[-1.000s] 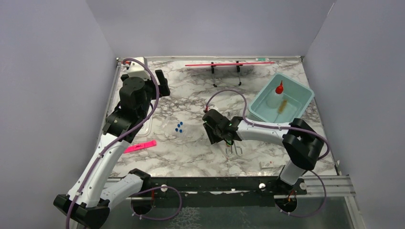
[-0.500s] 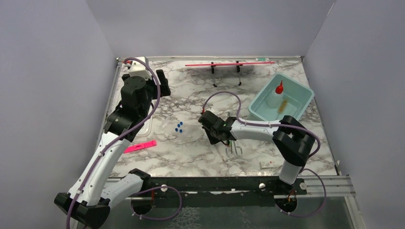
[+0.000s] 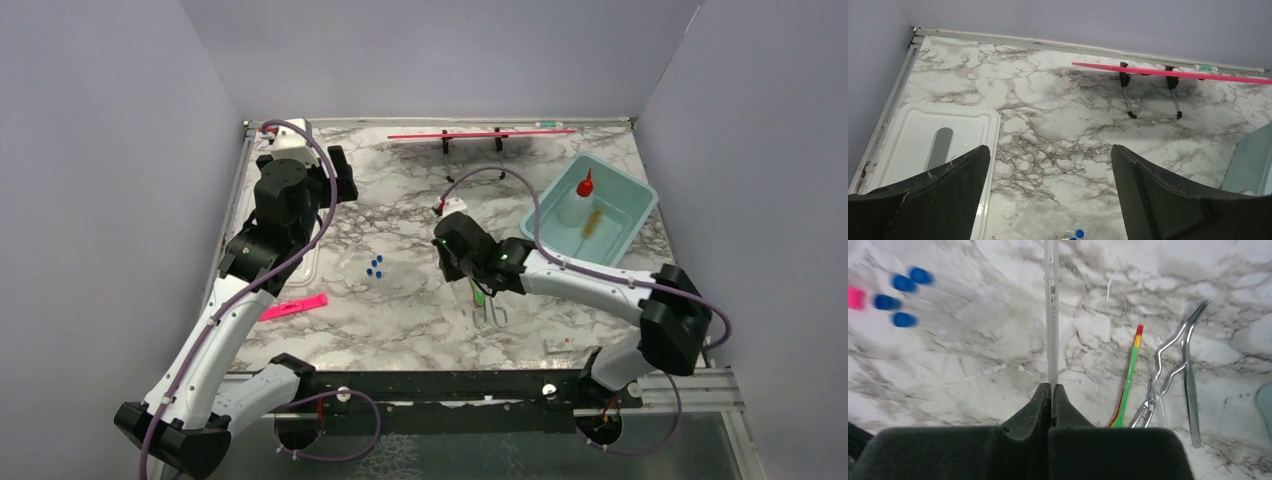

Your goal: Organize the chemistry lab equipment

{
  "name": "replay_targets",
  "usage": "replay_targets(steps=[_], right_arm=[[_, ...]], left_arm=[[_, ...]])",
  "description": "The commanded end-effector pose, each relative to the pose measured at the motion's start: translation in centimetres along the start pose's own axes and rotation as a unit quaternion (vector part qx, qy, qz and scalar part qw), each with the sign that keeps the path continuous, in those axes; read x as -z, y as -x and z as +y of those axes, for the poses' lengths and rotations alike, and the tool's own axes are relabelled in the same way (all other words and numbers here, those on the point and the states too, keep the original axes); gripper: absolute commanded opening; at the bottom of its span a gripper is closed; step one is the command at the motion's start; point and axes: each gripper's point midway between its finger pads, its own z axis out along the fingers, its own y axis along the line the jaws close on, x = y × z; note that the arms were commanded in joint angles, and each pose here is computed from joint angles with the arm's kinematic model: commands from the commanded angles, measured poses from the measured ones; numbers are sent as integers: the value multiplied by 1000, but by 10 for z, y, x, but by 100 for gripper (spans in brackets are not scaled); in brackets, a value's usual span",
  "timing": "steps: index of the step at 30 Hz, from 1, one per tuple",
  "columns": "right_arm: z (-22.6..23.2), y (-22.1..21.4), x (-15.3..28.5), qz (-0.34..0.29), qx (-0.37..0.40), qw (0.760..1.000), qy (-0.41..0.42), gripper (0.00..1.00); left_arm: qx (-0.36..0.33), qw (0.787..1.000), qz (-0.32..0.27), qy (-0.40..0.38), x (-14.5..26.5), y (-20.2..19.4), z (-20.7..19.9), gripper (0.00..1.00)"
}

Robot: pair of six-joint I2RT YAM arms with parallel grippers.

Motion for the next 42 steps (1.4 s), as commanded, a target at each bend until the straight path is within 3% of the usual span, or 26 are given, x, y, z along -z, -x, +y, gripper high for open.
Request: replay_targets(steps=[1, 5, 10, 19, 26, 32, 42], right_arm=[[0, 75, 49, -142, -33, 989, 12, 1], [-13, 116, 92, -238, -52, 970, 5, 1], [-50, 157, 144, -330, -75, 939, -62, 1], [-121, 201, 183, -365, -101, 913, -149, 1], [-184, 190, 203, -331, -150, 901, -239, 1], [-259, 137, 197, -262, -259, 877, -309, 1], [-311, 49, 145, -136, -337, 866, -345, 1]], left_arm=[[3, 1000, -22, -2, 1, 15, -3, 93], [2, 1000, -23, -1, 1, 16, -3, 94], [2, 1000, -21, -3, 1, 15, -3, 94], [4, 1000, -20, -12, 2, 15, -7, 94], [9, 1000, -21, -16, 3, 17, -9, 94], [9, 1000, -19, -17, 3, 15, -9, 94], [10, 1000, -17, -18, 3, 12, -9, 94]])
